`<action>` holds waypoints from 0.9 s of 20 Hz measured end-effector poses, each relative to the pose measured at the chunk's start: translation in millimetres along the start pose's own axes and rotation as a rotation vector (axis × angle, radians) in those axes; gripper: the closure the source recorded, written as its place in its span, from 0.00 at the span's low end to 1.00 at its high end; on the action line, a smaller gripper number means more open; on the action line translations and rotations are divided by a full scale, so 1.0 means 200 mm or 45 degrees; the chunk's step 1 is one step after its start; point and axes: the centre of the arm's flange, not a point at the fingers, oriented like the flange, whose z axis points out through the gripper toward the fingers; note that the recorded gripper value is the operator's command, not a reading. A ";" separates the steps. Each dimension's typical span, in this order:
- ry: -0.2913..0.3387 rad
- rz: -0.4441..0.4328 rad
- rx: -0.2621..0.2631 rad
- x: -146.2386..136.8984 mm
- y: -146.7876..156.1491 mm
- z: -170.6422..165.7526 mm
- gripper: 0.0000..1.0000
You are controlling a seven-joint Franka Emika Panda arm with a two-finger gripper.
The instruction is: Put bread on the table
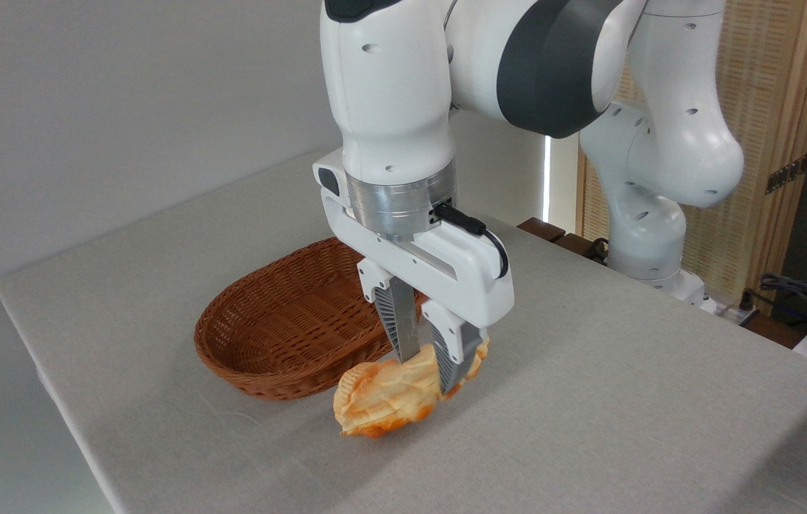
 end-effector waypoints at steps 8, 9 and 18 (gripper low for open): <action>0.003 0.009 0.007 0.02 0.01 -0.01 0.00; 0.016 0.022 0.025 0.05 0.02 -0.04 0.00; 0.156 0.132 0.186 0.54 0.45 -0.45 0.00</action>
